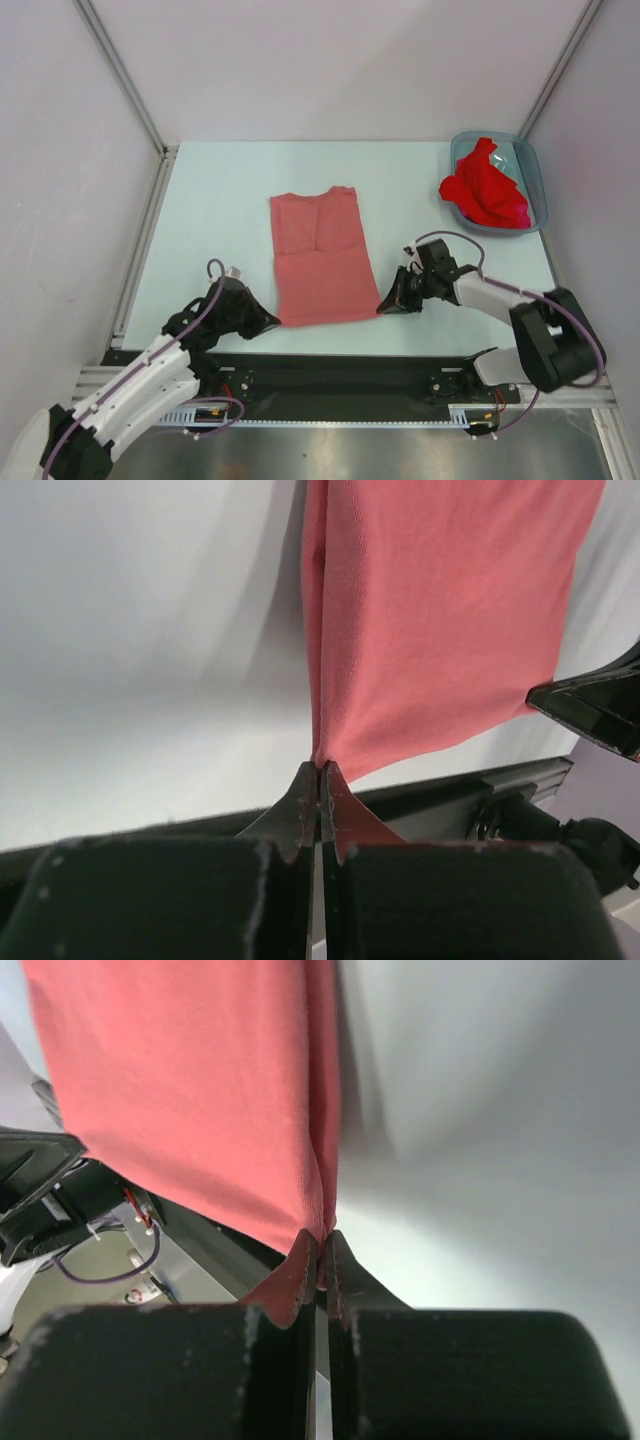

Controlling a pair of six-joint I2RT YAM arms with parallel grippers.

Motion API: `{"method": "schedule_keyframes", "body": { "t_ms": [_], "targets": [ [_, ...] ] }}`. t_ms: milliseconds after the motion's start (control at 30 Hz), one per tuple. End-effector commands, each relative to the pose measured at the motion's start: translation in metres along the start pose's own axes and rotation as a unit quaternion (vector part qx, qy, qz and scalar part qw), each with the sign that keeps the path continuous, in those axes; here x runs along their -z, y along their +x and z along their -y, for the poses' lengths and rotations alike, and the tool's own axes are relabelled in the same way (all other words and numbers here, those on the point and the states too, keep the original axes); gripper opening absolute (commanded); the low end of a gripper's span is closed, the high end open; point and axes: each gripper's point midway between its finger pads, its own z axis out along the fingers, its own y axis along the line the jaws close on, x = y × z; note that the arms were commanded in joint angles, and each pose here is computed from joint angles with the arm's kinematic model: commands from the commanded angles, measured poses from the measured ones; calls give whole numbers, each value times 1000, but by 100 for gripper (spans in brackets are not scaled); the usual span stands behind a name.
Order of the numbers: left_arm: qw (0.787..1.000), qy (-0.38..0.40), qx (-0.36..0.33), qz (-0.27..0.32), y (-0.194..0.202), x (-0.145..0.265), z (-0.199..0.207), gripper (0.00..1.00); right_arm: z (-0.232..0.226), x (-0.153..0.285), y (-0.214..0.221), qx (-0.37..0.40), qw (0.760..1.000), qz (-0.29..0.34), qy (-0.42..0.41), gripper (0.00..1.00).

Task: Fold and stack the t-shirts
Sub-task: Fold the tshirt

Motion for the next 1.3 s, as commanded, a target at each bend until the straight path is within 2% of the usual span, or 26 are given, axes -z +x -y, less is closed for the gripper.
{"method": "schedule_keyframes", "body": {
  "t_ms": [0,167,300,400,500,733,1000,1267],
  "targets": [
    [997,-58,42,13,10,7,-31,0,0,16,12,21,1000,12,1,0],
    [999,-38,22,16,7,17,-14,0,-3,22,21,26,1000,8,-4,0],
    [998,-60,-3,34,-9,25,1,0,-12,28,12,36,999,18,-2,0],
    [997,-49,-25,53,-27,32,28,0,-27,33,-8,52,998,29,-2,0],
    [996,-42,-42,60,-49,35,54,0,-46,37,-36,64,997,45,-7,0],
    [995,-50,-47,75,-115,19,78,0,-80,28,-109,67,996,60,-25,0],
    [994,-29,-60,82,-189,-6,115,0,-116,-5,-199,73,994,66,-40,0],
    [995,-36,-60,68,-227,-45,125,0,-128,-24,-256,60,993,83,-53,0]
  ]
}}
